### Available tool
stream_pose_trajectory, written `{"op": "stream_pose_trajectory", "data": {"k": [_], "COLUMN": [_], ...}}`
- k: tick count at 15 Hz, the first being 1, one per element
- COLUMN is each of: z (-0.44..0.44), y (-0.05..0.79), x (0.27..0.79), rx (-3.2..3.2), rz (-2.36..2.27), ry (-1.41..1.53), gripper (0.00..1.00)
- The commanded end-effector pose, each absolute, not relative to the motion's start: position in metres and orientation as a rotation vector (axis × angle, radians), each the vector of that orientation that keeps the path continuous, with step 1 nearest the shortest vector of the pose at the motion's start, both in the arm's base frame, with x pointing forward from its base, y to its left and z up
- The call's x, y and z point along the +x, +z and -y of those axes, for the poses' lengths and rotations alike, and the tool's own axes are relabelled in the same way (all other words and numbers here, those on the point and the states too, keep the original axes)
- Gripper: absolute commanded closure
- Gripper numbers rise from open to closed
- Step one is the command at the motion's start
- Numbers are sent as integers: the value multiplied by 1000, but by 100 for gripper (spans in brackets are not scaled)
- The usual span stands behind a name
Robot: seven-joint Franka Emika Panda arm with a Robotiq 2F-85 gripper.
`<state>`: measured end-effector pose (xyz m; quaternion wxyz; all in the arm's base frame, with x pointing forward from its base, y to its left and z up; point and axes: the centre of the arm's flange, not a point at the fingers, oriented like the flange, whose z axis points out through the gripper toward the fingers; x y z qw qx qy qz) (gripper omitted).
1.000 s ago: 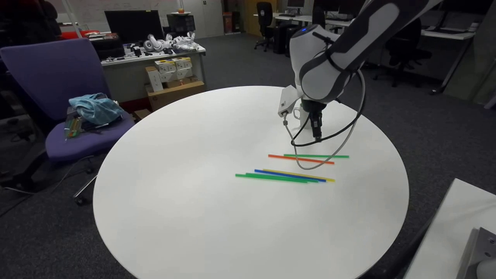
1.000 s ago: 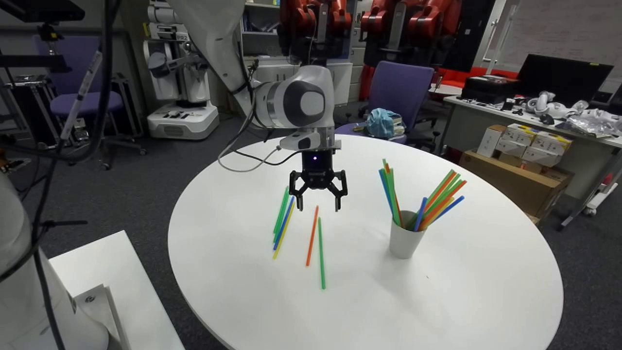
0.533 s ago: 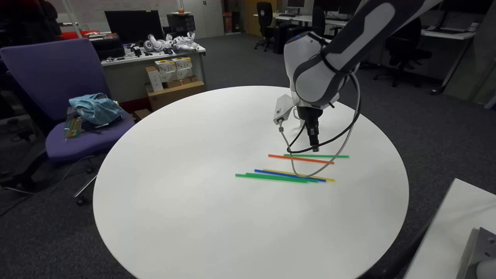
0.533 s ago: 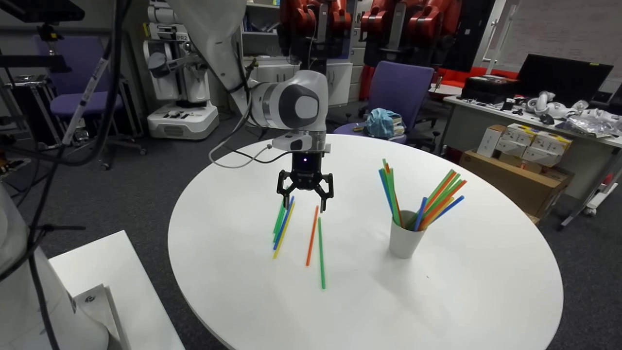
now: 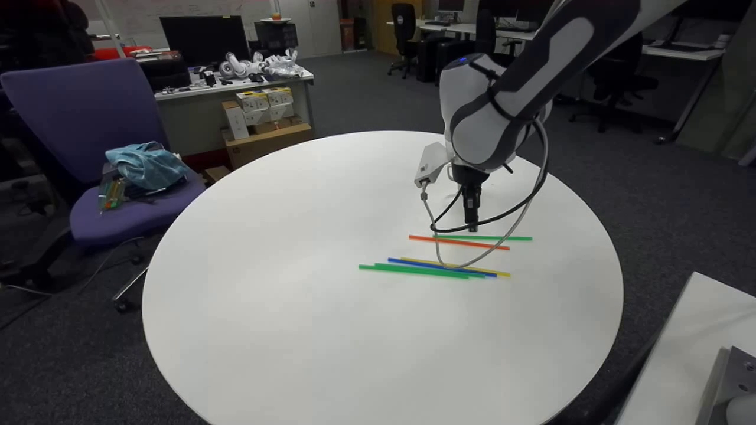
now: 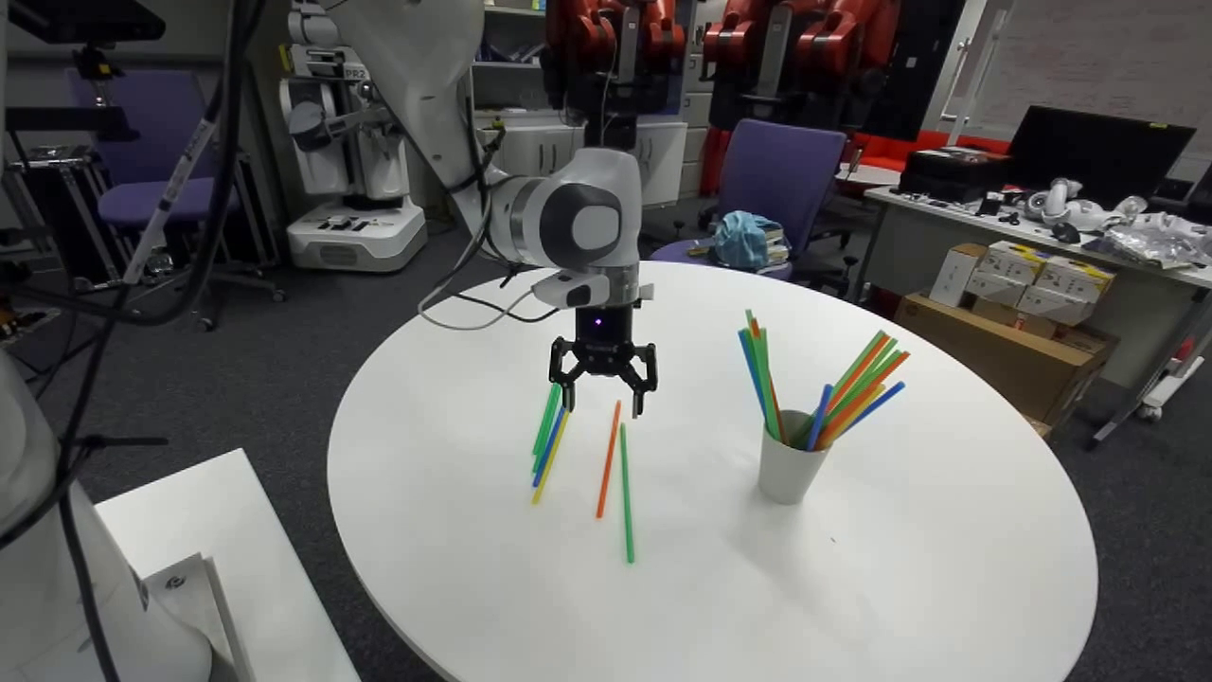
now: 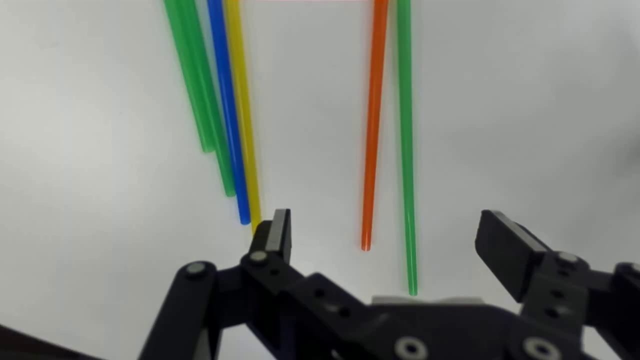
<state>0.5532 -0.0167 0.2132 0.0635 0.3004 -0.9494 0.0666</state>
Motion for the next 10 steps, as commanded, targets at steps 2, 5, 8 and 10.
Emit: {"op": "stream_pose_trajectory", "data": {"k": [2,5,8,10], "z": [26,31,30,29], "y": [180,158,144,138], "x": [542,539,536,535], "rx": [699,610,585,596], "rz": [3062,3101,3103,3096], "ry": [172,123,98,58], "gripper": [0,0,0,0]}}
